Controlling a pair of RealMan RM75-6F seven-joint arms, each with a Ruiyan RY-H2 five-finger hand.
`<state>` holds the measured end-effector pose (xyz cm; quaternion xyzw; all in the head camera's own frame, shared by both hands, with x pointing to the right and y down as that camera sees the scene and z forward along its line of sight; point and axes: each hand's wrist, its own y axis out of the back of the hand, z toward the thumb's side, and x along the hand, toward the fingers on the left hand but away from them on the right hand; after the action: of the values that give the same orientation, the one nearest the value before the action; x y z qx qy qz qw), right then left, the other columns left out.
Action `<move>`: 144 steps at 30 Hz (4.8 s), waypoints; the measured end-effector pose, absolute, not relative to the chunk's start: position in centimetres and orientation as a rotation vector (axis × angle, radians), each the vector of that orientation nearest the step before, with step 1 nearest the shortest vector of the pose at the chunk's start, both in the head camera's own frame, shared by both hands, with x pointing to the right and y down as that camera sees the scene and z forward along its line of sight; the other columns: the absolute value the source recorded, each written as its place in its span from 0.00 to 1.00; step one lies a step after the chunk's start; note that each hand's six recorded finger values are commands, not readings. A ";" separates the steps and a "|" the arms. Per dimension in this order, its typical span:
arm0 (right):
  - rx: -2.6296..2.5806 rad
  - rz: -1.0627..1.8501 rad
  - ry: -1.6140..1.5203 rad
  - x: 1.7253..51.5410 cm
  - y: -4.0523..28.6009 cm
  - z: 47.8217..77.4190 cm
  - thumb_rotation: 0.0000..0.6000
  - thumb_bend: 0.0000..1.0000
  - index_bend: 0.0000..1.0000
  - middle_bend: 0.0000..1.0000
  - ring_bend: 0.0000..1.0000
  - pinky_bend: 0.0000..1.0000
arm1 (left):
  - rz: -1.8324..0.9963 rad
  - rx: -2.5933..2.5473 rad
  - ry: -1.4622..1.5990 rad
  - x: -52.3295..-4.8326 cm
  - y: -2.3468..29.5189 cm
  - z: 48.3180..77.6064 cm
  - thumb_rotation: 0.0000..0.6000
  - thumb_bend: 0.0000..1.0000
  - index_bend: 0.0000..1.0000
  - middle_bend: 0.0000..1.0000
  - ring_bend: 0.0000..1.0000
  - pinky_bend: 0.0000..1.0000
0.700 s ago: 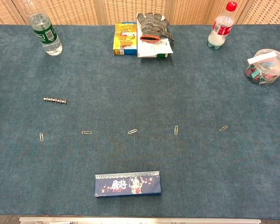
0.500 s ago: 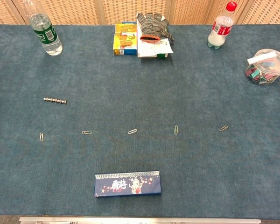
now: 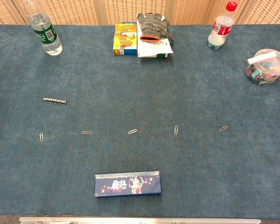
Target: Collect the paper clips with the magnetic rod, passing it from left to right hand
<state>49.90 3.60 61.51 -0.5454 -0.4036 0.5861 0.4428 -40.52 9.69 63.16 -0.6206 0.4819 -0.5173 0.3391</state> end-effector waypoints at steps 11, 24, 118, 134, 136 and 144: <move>-1.277 1.465 -1.004 51.4 1.2 60.2 1.00 0.02 0.58 0.41 0.32 0.27 | -1.257 -1.830 1.167 -37.3 6.7 64.5 1.00 0.42 0.36 0.00 0.00 0.09; -1.242 1.483 -1.013 52.5 -0.5 60.3 1.00 0.02 0.58 0.41 0.32 0.27 | -1.268 -1.879 1.072 -35.6 2.9 68.0 1.00 0.27 0.31 0.00 0.00 0.08; -1.207 1.578 -1.059 56.1 -0.7 61.9 1.00 0.02 0.58 0.41 0.32 0.27 | -1.479 -1.998 0.725 -31.5 -1.1 80.0 1.00 0.29 0.46 0.00 0.00 0.00; -1.210 1.579 -1.064 56.1 -0.6 62.0 1.00 0.02 0.58 0.41 0.32 0.27 | -1.499 -1.990 0.705 -31.6 -1.0 80.3 1.00 0.36 0.47 0.00 0.00 0.00; -1.210 1.580 -1.066 56.1 -0.6 62.1 1.00 0.02 0.58 0.41 0.32 0.27 | -1.500 -1.990 0.706 -31.6 -1.0 80.3 1.00 0.36 0.47 0.00 0.00 0.00; -1.209 1.582 -1.071 56.2 -0.5 62.1 1.00 0.02 0.58 0.41 0.32 0.27 | -1.502 -1.965 0.685 -31.7 -1.0 80.5 1.00 0.36 0.51 0.00 0.00 0.00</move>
<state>56.23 -0.53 62.07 -0.4837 -0.4284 0.6330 0.4264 -31.66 -1.01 80.51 -0.7341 0.2561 -0.5612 0.2838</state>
